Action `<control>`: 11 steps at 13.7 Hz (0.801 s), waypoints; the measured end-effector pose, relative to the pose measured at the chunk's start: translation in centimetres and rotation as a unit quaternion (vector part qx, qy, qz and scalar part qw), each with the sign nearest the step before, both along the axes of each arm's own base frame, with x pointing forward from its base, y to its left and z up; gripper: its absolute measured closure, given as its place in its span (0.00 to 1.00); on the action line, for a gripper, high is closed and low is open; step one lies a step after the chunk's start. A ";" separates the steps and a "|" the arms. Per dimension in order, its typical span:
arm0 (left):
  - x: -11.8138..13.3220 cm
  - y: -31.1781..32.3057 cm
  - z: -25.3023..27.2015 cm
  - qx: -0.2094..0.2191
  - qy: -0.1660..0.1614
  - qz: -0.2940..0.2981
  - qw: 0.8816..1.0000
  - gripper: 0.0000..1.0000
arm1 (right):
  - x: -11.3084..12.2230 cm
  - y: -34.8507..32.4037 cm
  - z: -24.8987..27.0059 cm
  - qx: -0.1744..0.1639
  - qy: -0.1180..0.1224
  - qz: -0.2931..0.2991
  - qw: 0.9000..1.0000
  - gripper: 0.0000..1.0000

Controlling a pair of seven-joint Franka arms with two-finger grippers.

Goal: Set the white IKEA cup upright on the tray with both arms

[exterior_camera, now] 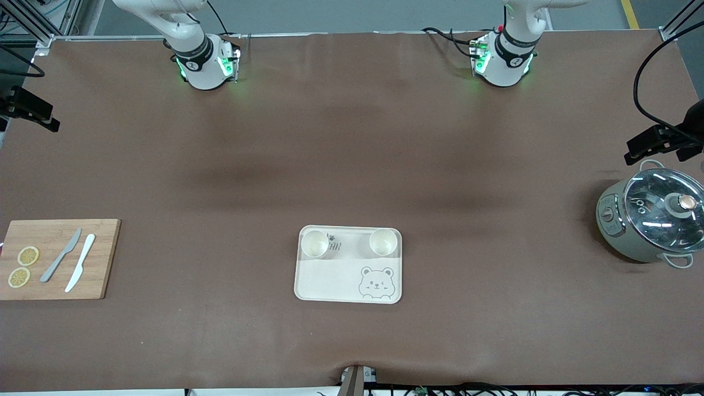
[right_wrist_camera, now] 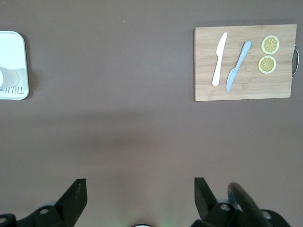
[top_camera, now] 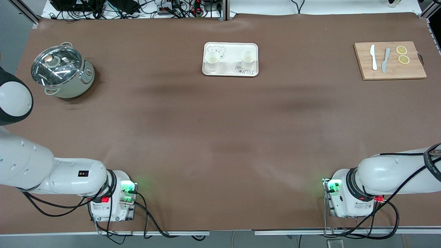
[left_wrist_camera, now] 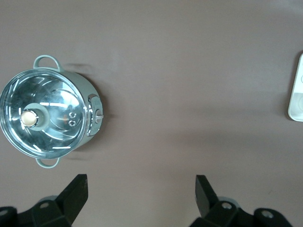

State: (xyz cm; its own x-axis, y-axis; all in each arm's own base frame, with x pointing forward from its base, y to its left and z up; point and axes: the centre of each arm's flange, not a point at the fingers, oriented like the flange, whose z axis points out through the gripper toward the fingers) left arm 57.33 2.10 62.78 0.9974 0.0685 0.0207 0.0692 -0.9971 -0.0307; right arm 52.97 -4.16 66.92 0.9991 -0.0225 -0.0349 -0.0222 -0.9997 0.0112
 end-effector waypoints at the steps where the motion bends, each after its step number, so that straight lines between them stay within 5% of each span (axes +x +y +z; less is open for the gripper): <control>1: 0.0 0.5 0.1 -0.001 -0.001 0.005 1.000 0.00 | 0.0 -0.1 0.0 0.000 0.000 -0.001 1.000 0.00; 11: -0.5 -1.2 0.7 -0.007 -0.002 -0.010 1.000 0.00 | 0.0 -0.2 0.0 0.000 0.000 -0.002 1.000 0.00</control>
